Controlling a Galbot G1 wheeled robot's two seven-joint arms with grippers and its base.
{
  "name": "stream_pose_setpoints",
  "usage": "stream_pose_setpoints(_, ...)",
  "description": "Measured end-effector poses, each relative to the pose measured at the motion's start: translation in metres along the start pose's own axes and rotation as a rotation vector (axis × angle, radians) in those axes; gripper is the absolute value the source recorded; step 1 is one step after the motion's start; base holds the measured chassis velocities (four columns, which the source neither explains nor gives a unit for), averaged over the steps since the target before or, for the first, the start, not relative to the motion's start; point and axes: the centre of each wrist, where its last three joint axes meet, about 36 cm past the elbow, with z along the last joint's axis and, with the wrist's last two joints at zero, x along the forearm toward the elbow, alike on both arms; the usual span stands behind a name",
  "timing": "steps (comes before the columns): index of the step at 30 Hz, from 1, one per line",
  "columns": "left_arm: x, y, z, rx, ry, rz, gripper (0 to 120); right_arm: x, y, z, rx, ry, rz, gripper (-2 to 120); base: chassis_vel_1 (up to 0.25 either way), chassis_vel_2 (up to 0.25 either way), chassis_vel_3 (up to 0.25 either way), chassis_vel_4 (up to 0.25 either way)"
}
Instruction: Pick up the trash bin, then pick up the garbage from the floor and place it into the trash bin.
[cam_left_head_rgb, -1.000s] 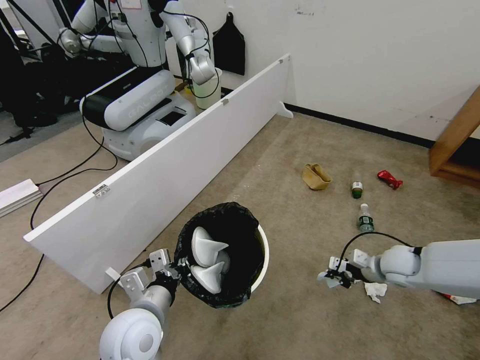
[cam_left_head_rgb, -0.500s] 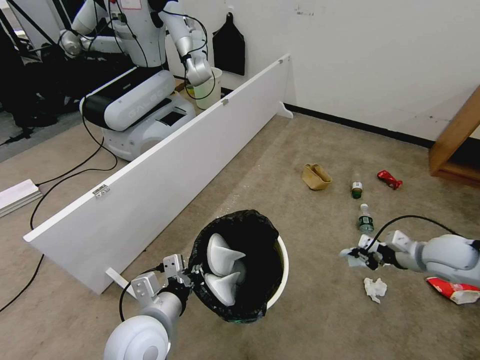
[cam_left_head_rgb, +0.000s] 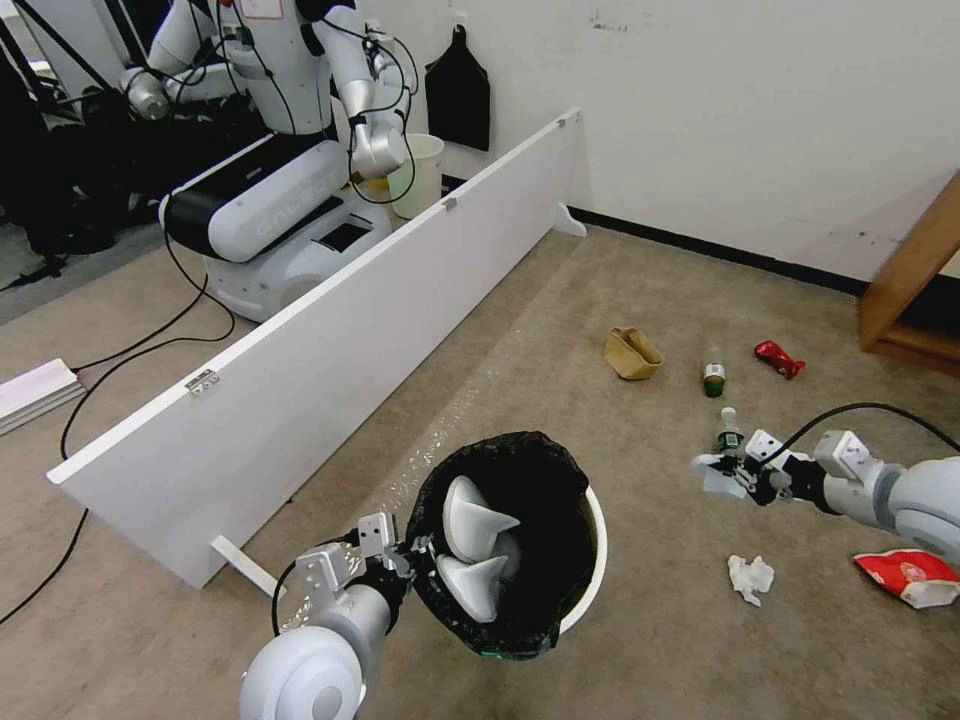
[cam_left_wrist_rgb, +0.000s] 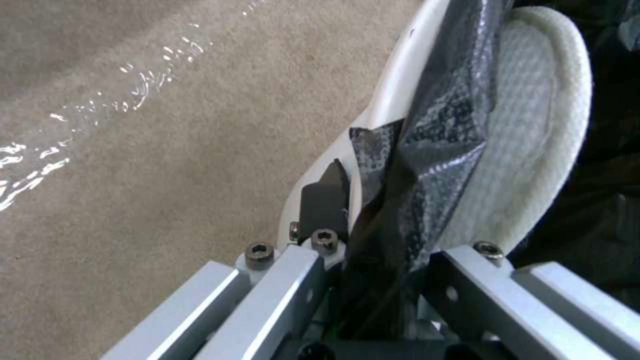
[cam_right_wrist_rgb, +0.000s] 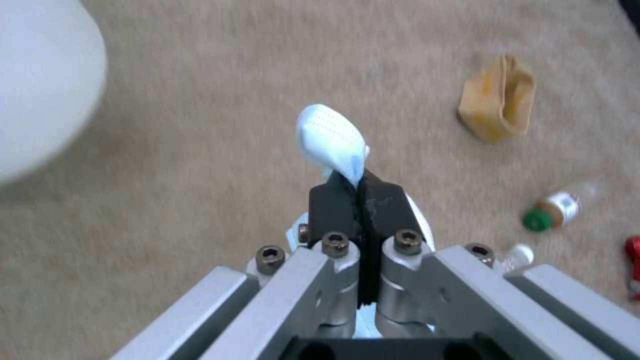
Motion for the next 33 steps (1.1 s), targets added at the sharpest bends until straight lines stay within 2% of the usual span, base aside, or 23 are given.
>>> stream_pose_setpoints(14, -0.002, 0.004, 0.0, 0.024, -0.008, -0.026, 2, 0.008, 0.025, -0.077, 0.031, -0.182, -0.045, 0, 0.0, 0.0, 0.0, 0.0)
stream_pose_setpoints(16, -0.004, 0.005, 0.0, 0.03, -0.008, -0.032, 2, 0.015, 0.028, -0.099, 0.047, -0.237, -0.048, 0, 0.0, 0.0, 0.0, 0.0)
stream_pose_setpoints(33, -0.007, 0.009, 0.0, 0.04, 0.001, -0.051, 2, 0.052, 0.054, -0.171, 0.106, -0.435, -0.091, 0, 0.0, 0.0, 0.0, 0.0)
